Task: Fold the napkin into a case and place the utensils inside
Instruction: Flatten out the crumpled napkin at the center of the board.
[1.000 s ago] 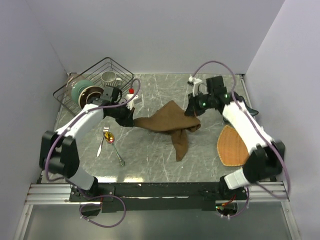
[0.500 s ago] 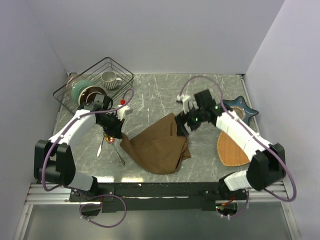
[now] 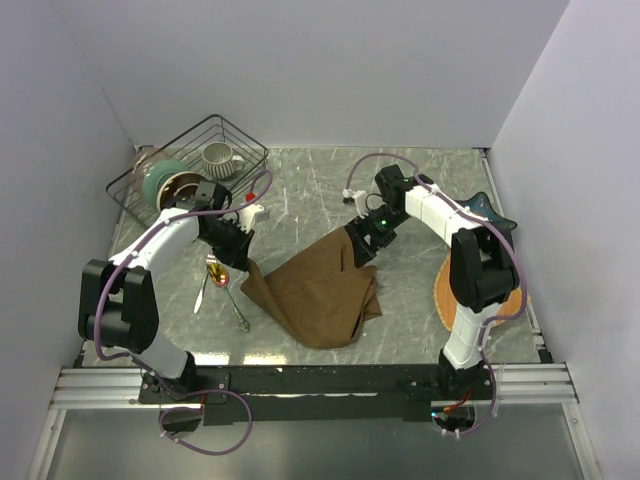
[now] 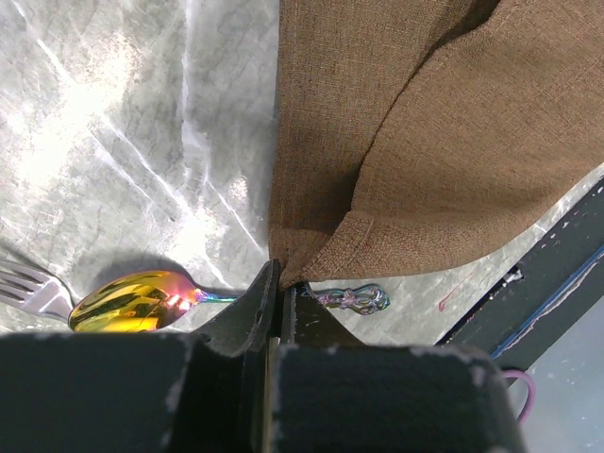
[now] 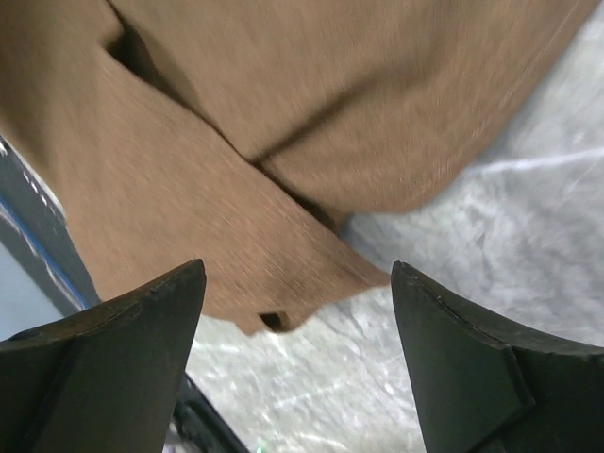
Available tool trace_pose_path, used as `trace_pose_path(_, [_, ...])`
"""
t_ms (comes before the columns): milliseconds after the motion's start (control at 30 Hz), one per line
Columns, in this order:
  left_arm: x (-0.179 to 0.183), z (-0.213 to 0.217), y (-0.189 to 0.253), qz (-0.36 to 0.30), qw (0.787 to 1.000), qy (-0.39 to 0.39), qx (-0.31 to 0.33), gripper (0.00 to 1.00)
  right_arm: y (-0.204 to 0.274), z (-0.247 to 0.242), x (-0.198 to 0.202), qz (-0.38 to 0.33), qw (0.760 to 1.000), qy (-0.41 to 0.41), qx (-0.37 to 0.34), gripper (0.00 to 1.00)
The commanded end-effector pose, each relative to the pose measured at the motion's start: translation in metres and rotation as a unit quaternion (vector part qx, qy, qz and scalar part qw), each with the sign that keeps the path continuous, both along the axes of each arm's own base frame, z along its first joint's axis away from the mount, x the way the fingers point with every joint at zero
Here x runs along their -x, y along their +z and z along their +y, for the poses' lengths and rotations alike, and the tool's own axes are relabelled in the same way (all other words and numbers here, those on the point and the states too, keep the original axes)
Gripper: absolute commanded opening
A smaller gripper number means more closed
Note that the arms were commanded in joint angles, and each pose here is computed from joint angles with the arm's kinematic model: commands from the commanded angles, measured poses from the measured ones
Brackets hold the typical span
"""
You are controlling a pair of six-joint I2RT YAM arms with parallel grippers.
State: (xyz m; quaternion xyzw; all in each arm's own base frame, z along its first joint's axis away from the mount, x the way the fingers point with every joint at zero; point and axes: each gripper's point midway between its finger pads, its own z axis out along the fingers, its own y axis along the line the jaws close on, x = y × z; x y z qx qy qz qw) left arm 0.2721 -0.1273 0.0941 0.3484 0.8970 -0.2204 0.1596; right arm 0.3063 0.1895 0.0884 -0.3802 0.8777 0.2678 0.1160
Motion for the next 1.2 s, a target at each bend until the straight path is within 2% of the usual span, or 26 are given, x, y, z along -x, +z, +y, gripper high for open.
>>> trace_pose_path(0, [-0.001,-0.008,0.013,-0.021,0.999,-0.009,0.022,0.01,-0.005,-0.017,0.007,0.020,0.999,0.040,0.008,0.88])
trace_pose_path(167, [0.000,-0.008,0.012,-0.018,1.000,-0.011,0.020,0.01,-0.023,-0.023,-0.005,0.045,0.998,0.032,0.011,0.89])
trace_pose_path(367, [-0.004,-0.013,0.011,-0.013,1.000,-0.008,0.025,0.01,-0.033,-0.020,-0.010,0.092,0.995,0.026,-0.019,0.90])
trace_pose_path(567, [-0.011,-0.015,0.012,-0.015,1.000,0.000,0.025,0.01,-0.035,-0.014,0.009,0.158,0.986,0.031,-0.052,0.86])
trace_pose_path(667, [-0.013,-0.016,0.011,-0.014,1.000,0.003,0.028,0.01,-0.031,-0.015,0.017,0.187,0.980,0.024,-0.070,0.81])
trace_pose_path(767, [-0.013,-0.017,0.013,-0.015,0.999,0.005,0.032,0.01,-0.025,-0.016,0.015,0.187,0.979,0.017,-0.077,0.63])
trace_pose_path(800, [-0.013,-0.018,0.013,-0.015,0.999,0.006,0.033,0.01,-0.022,-0.016,0.014,0.184,0.980,0.015,-0.079,0.53])
trace_pose_path(900, [-0.013,-0.018,0.016,-0.020,0.999,0.008,0.034,0.01,-0.010,-0.019,0.012,0.179,0.980,0.010,-0.083,0.36])
trace_pose_path(967, [-0.015,-0.018,0.022,-0.027,0.999,0.010,0.035,0.01,0.002,-0.024,0.010,0.167,0.982,0.003,-0.087,0.28])
trace_pose_path(1000, [-0.015,-0.018,0.023,-0.027,0.999,0.012,0.036,0.01,0.008,-0.025,0.010,0.162,0.983,0.001,-0.088,0.16])
trace_pose_path(1067, [-0.021,-0.020,0.034,-0.035,0.998,0.017,0.042,0.01,0.026,-0.029,0.009,0.140,0.986,-0.004,-0.086,0.00])
trace_pose_path(1167, [-0.033,-0.026,0.063,-0.051,0.997,0.015,0.059,0.01,0.060,-0.032,0.000,0.083,0.993,-0.014,-0.086,0.00])
